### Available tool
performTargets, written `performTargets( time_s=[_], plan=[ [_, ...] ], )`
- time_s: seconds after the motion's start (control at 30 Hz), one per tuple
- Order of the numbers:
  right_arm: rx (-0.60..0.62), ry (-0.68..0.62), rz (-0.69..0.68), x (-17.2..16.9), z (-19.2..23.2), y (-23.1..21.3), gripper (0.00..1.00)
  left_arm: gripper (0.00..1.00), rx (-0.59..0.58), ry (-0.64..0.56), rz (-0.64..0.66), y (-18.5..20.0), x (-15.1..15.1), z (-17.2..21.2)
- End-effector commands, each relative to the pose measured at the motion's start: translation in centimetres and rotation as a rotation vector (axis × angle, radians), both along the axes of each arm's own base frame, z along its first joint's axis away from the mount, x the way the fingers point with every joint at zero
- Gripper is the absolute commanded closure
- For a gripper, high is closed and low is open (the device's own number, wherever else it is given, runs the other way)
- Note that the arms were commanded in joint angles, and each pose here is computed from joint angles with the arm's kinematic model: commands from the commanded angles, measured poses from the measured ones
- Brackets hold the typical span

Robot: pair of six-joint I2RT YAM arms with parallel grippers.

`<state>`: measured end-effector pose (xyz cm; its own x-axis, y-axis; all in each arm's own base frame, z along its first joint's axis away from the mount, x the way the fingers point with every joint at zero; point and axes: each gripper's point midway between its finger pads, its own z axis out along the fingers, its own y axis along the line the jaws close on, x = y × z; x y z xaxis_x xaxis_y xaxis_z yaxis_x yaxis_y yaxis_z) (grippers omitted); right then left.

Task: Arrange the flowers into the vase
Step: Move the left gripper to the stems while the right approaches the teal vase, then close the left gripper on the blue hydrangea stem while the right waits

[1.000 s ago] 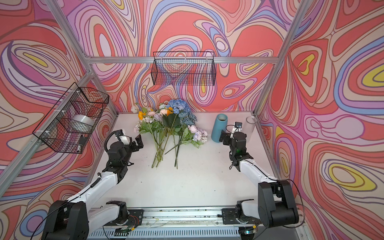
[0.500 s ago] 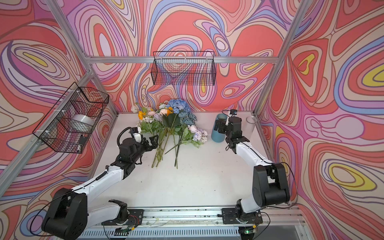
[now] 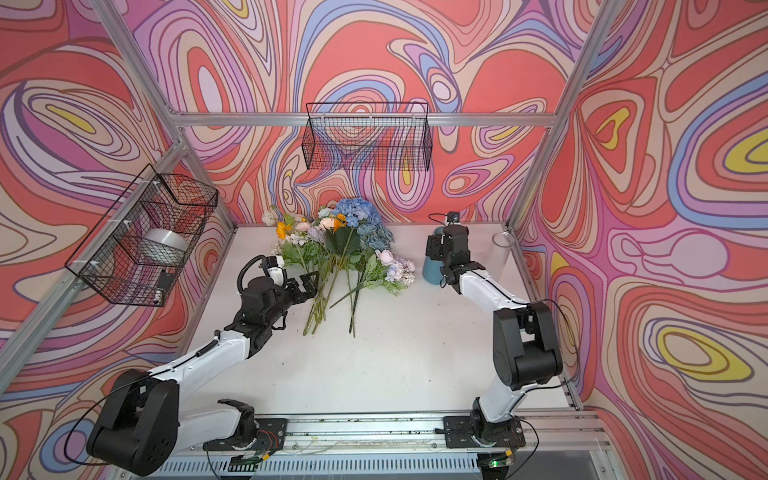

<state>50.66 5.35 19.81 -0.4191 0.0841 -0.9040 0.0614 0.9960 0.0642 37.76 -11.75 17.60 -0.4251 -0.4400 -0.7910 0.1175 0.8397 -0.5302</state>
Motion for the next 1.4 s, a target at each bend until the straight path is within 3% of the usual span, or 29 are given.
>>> performTargets(
  time_s=[0.0, 0.3, 0.63, 0.73, 0.97, 1.13, 1.27, 1.37],
  plan=[
    [-0.036, -0.023, -0.006, -0.4, 1.4, -0.4, 0.32, 0.00, -0.006, -0.008, 0.041, 0.7, -0.2, 0.2],
    [-0.039, -0.015, 0.080, -6.9, 3.7, 1.8, 0.46, 0.00, 0.010, -0.023, 0.088, 1.5, 0.1, 0.5],
    [0.092, -0.089, 0.347, -14.8, 6.1, 11.6, 0.49, 0.00, 0.102, -0.002, 0.153, 3.3, 0.8, -0.3],
    [0.092, -0.107, 0.433, -16.2, 6.3, 14.9, 0.49, 0.07, 0.083, 0.021, 0.113, 2.7, 1.0, -0.9],
    [0.017, -0.148, 0.536, -17.8, 5.0, 19.1, 0.46, 0.34, 0.082, 0.056, -0.118, -1.4, 1.1, -1.4],
    [0.007, -0.114, 0.568, -17.9, 3.8, 20.1, 0.32, 0.45, 0.195, 0.093, -0.215, -3.5, 0.8, -1.6],
    [0.032, -0.095, 0.611, -18.2, 4.3, 20.9, 0.02, 0.49, 0.259, 0.169, -0.207, -3.7, 1.1, -3.0],
    [0.074, -0.094, 0.654, -18.9, 6.2, 21.6, 0.02, 0.50, 0.309, 0.237, -0.177, -3.1, 1.6, -4.1]
  ],
)
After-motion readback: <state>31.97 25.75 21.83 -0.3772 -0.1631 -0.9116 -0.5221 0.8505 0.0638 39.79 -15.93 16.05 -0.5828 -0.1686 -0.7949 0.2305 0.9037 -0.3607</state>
